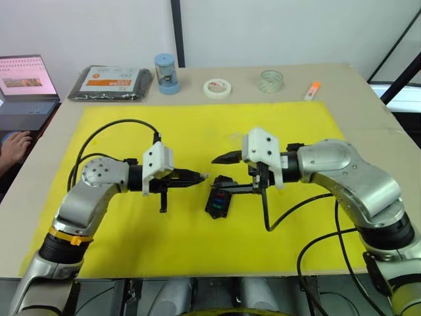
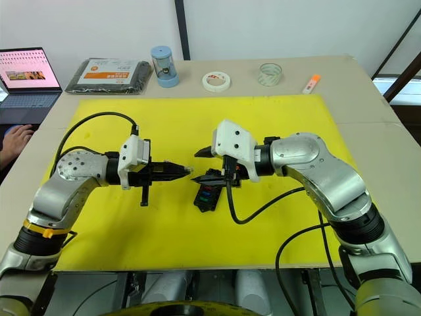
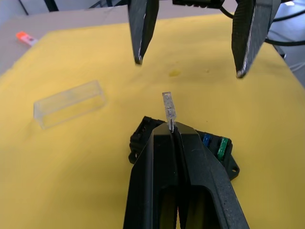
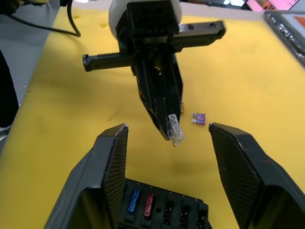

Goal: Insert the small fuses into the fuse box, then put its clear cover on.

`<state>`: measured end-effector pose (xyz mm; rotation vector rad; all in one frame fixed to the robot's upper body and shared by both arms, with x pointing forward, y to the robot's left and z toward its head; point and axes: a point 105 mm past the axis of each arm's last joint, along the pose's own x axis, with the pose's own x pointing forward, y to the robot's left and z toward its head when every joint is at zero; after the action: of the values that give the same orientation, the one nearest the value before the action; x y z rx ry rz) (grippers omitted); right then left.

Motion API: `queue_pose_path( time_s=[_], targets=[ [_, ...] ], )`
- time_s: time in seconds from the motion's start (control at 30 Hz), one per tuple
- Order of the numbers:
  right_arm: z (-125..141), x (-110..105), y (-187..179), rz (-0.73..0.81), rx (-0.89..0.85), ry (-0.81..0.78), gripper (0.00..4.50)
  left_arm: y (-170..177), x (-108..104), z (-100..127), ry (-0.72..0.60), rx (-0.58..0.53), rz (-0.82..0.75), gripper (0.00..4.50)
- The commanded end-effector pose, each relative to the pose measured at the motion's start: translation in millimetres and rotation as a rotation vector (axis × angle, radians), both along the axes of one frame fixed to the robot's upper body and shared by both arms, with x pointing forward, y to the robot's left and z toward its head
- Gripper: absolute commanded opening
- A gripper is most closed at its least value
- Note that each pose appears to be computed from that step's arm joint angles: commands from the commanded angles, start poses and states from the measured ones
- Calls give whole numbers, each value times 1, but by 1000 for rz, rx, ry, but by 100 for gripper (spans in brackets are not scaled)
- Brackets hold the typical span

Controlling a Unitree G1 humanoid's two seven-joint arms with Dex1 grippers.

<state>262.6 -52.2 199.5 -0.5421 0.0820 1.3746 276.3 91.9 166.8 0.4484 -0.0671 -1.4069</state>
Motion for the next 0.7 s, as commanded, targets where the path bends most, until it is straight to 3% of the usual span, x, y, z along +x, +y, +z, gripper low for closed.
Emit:
queue_pose_path(
  time_s=[0.03, 0.17, 0.3, 0.7],
  targets=[
    [9, 2, 2, -4, 11, -50, 283, -2, 1, 9, -86, 3, -29, 0],
    [8, 4, 2, -19, 15, -48, 283, -5, 0, 13, -121, -7, -53, 0],
    [4, 3, 2, -19, 17, -39, 200, -7, -1, 13, -142, -4, -63, 0],
    [-1, 3, 0, -18, 8, -33, 200, -10, -1, 14, -173, 0, -76, 0]
  ],
)
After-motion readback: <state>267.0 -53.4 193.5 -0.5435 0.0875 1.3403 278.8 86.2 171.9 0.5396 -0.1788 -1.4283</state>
